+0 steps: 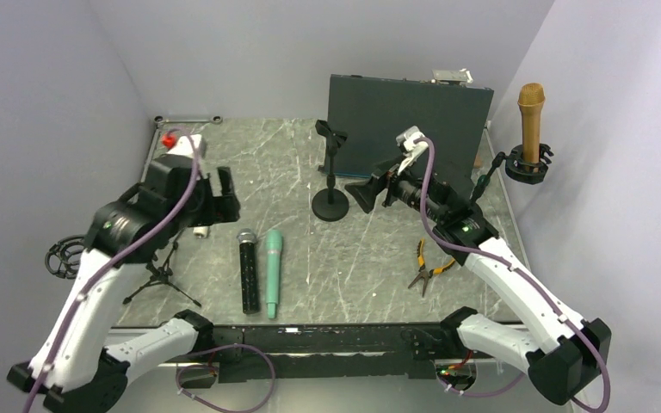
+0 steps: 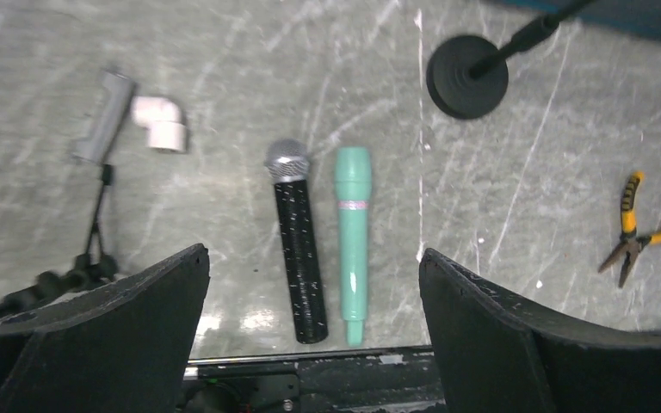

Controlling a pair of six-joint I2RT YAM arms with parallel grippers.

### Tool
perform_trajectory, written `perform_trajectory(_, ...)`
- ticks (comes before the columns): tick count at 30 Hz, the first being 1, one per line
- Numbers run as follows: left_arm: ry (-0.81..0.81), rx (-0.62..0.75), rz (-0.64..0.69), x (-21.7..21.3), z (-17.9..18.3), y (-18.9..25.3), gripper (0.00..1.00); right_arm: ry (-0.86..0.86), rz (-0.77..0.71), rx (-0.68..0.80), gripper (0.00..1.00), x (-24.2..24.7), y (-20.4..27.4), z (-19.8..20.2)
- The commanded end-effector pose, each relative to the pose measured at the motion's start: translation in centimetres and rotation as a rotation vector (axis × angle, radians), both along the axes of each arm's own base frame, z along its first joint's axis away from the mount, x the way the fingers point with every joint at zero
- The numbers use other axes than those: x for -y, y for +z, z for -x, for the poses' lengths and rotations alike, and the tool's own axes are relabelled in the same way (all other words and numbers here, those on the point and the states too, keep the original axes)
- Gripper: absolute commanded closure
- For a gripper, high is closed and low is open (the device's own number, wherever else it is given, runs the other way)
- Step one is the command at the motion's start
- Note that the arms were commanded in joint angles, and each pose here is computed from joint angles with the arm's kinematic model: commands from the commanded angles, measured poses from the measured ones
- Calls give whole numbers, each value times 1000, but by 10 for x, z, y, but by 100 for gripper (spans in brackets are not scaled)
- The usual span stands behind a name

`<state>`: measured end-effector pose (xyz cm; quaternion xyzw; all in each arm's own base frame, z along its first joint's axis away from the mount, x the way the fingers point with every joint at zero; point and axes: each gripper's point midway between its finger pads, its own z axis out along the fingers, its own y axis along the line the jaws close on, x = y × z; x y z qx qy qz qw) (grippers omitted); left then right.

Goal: Remove the microphone from the stand

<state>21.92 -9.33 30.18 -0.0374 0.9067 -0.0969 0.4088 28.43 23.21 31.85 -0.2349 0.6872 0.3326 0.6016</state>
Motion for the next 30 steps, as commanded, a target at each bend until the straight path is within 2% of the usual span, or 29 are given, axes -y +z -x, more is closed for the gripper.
perform_trajectory(1,134,83,-133,-56,29,30,6,-9,-69,-13,0,-8,19,-6)
perform_trajectory(6,193,200,-131,-86,56,63,6,-27,-152,-114,0,-41,14,-7)
perform_trajectory(9,206,276,-84,-95,72,78,6,-4,-203,-202,0,-85,7,3)
perform_trajectory(12,221,339,-44,-103,83,88,5,12,-310,-350,1,-127,-8,12)
perform_trajectory(14,224,359,-35,-106,88,90,5,34,-372,-388,1,-156,-13,20)
perform_trajectory(17,242,352,-45,-112,93,86,5,86,-446,-451,0,-199,-21,30)
perform_trajectory(23,452,246,-101,-140,103,59,6,268,-521,-630,0,-276,-48,43)
perform_trajectory(25,490,202,-110,-140,100,48,3,276,-510,-656,0,-288,-57,44)
perform_trajectory(28,550,138,3,-126,97,23,5,273,-507,-673,0,-294,-64,45)
perform_trajectory(30,603,112,15,-125,94,10,2,265,-504,-685,0,-294,-68,46)
